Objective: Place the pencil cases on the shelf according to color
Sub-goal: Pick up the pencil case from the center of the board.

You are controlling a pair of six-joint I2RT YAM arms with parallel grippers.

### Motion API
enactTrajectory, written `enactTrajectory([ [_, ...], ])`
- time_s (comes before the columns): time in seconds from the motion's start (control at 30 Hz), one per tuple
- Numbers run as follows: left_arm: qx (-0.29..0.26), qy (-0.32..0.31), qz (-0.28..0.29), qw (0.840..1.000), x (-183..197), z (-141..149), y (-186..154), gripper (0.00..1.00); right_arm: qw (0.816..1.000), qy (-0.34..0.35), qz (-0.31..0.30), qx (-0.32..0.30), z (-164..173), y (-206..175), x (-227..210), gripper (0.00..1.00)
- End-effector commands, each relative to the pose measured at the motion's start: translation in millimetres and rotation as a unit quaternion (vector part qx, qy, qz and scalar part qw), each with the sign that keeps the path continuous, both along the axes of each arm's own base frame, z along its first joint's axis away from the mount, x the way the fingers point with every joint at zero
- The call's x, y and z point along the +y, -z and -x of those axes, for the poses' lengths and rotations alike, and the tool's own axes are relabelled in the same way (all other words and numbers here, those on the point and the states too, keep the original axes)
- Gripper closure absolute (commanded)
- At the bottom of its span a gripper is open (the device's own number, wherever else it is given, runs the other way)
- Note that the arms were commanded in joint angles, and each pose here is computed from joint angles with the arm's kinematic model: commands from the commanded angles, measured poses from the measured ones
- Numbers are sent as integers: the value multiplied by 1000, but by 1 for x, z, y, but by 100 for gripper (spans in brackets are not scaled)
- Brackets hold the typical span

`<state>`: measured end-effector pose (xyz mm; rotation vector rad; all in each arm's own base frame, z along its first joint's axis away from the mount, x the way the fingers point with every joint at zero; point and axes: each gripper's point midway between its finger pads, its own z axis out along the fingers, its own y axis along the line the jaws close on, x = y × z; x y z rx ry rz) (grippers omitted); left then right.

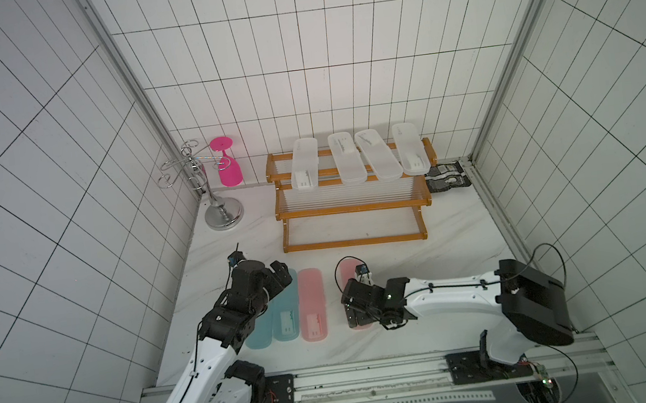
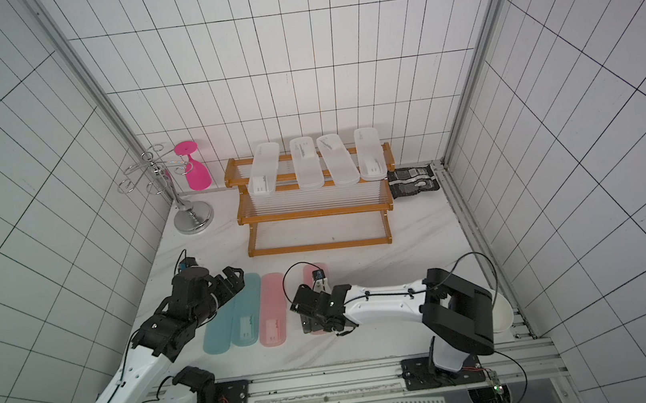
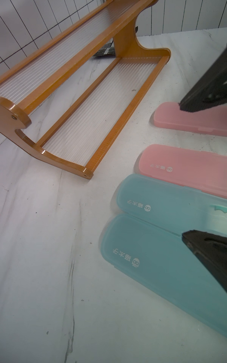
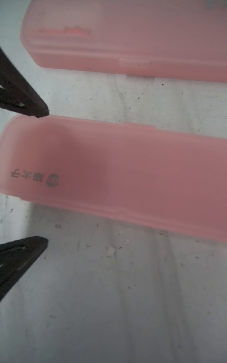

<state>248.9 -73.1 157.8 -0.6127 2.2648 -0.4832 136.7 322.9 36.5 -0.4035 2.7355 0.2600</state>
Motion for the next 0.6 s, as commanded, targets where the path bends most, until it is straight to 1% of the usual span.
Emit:
enactTrajectory([
  [0.0, -9, 3, -6, 1000, 1, -2, -6, 2, 1000, 3, 11, 6, 2, -5, 10, 1],
  [0.07, -8, 3, -7, 1000, 1, -1, -5, 2, 1000, 17, 20, 6, 2, -1, 4, 1],
  [0.23, -6, 12, -6, 1000, -2, 0, -7, 2, 998, 59, 33, 17, 6, 10, -31, 1],
  [0.4, 6, 29, -10, 1000, -9, 3, -3, 2, 998, 60, 14, 7, 13, 4, -61, 1],
  [0.57, 14, 32, -19, 999, -9, 5, 2, 2, 999, 46, -14, -16, 15, -11, -74, 1],
])
